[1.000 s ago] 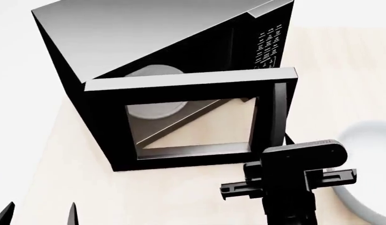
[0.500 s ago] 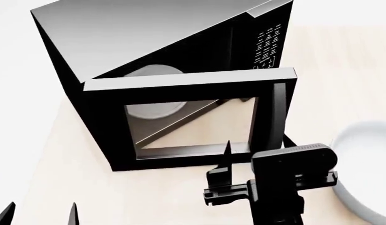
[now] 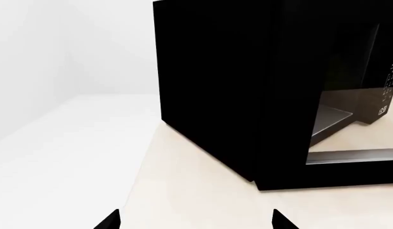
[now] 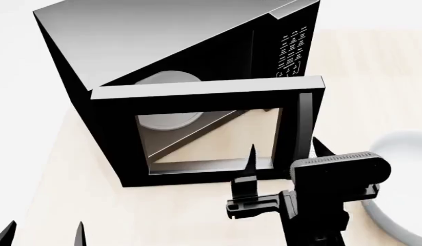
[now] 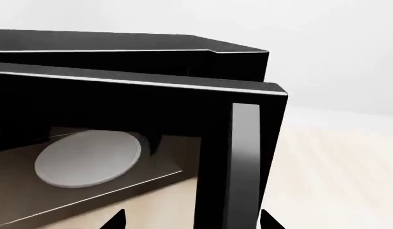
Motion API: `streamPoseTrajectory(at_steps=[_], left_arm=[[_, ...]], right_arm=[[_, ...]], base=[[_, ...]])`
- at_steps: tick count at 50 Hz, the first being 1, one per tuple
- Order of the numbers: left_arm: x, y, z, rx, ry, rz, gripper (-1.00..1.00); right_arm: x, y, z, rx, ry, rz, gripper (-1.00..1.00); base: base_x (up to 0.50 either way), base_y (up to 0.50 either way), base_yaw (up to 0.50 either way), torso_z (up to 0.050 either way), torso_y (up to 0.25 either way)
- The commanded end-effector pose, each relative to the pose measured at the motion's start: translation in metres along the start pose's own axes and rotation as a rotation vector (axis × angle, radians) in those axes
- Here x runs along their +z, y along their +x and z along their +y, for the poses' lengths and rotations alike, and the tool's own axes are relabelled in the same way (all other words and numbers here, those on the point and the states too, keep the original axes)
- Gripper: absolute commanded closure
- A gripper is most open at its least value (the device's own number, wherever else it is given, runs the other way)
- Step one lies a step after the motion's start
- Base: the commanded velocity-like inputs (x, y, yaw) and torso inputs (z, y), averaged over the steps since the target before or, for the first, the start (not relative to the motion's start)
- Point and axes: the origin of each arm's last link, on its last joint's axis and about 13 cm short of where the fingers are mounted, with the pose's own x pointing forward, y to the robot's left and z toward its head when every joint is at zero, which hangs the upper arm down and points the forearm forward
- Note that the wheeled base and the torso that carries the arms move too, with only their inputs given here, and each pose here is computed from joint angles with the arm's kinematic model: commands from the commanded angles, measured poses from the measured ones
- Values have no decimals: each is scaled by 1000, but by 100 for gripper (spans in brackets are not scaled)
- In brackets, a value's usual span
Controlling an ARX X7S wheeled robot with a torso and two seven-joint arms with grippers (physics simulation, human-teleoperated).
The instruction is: Open the microwave.
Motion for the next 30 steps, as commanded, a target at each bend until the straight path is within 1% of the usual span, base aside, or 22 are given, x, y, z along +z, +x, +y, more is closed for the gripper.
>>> streamPoseTrajectory(at_steps=[1,14,21,22,29,30], left_arm=[[2,-1,0,-2,-1,-3,-100],[2,-1,0,-3,-2,-5,-100],[1,-1,-1,-4,-2,-4,-100],[1,-1,-1,-4,-3,-4,-100],[2,-2,0,-4,-7,-4,-100],[1,-1,0,-4,-8,-4,-100]], right_arm=[[17,-5,-12,-8,10,-50,-100],[21,-12,-17,-32,12,-62,-100],[40,-18,-15,-22,16,-83,-100],[48,-20,-14,-25,-2,-88,-100],[68,-26,-11,-57,-64,-110,-100],[74,-27,-10,-58,-103,-166,-100]], base=[[0,0,0,0,0],[0,0,0,0,0],[0,0,0,0,0],[0,0,0,0,0],[0,0,0,0,0],[0,0,0,0,0]])
